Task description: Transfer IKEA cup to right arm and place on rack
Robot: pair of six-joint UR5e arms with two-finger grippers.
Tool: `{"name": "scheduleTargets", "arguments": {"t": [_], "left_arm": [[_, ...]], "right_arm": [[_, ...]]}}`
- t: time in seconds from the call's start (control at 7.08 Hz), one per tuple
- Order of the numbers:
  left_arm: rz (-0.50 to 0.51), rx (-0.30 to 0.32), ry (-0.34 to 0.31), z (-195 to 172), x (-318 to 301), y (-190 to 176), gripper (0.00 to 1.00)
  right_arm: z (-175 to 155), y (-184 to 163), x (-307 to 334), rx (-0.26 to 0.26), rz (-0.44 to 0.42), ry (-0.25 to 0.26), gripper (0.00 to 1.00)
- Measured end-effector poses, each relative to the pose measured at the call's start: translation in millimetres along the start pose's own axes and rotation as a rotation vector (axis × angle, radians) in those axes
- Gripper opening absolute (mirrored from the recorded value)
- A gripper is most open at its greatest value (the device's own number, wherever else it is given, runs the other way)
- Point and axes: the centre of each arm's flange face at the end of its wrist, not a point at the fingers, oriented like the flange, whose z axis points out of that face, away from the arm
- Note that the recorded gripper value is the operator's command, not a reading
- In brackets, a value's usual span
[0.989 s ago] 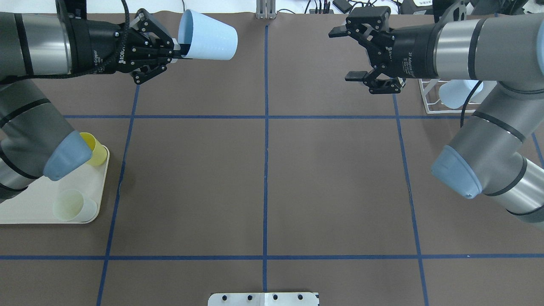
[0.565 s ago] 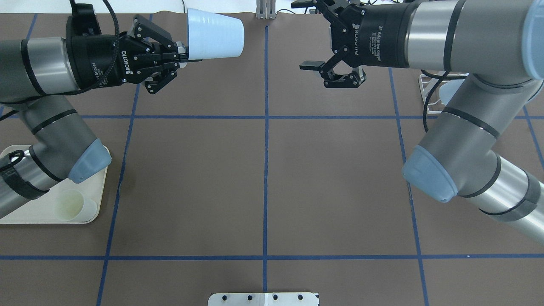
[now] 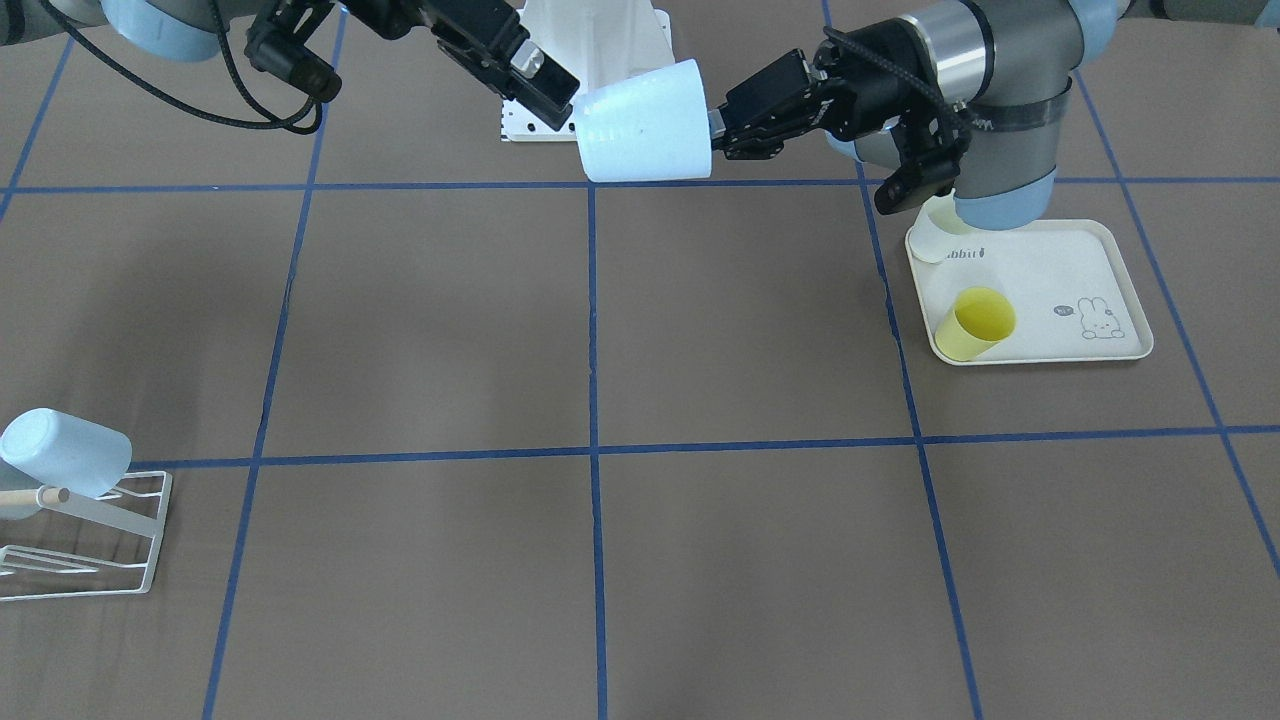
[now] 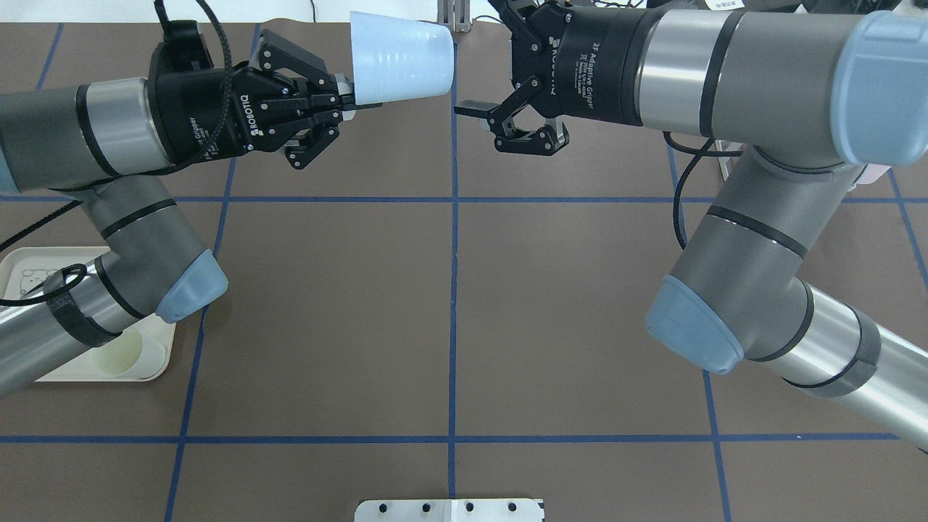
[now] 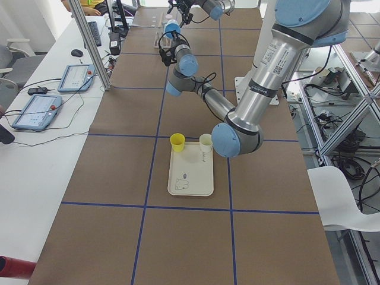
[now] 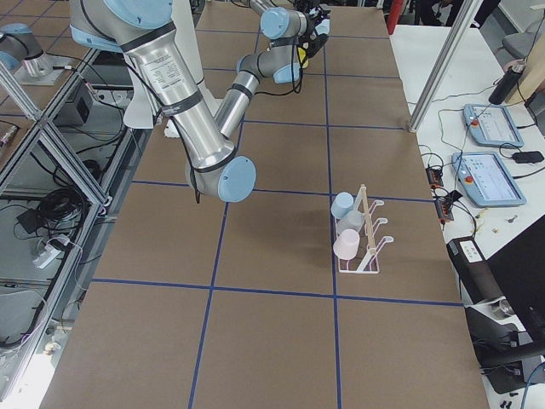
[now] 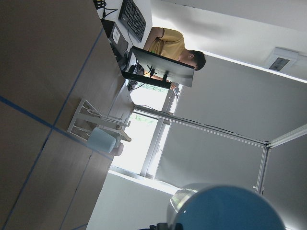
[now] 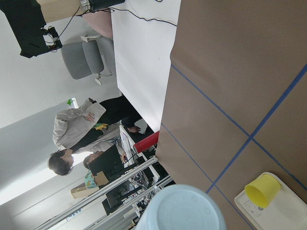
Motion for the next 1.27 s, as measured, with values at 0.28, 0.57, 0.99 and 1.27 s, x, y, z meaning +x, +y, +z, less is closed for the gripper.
{"name": "scheduleTargets", "arguments": {"t": [0.28, 0.57, 0.99, 1.27], "left_arm": [[-0.003, -0.025, 0.009, 11.4, 2.0, 9.3, 0.00], [-0.001, -0.036, 0.016, 17.4, 5.4, 13.5, 0.00], [-0.002, -0.040, 0.019, 20.5, 6.7, 15.0, 0.00], [-0.001, -0.042, 0.022, 20.8, 7.5, 15.8, 0.00]], "right_arm": [[0.6, 0.8, 0.3, -0.001, 0.002, -0.001, 1.00], [0.7, 1.0, 0.4, -0.001, 0.003, -0.001, 1.00], [1.1, 1.0, 0.7, 0.001, 0.007, -0.002, 0.89], [1.6, 0.9, 0.8, 0.005, 0.022, -0.008, 0.01]]}}
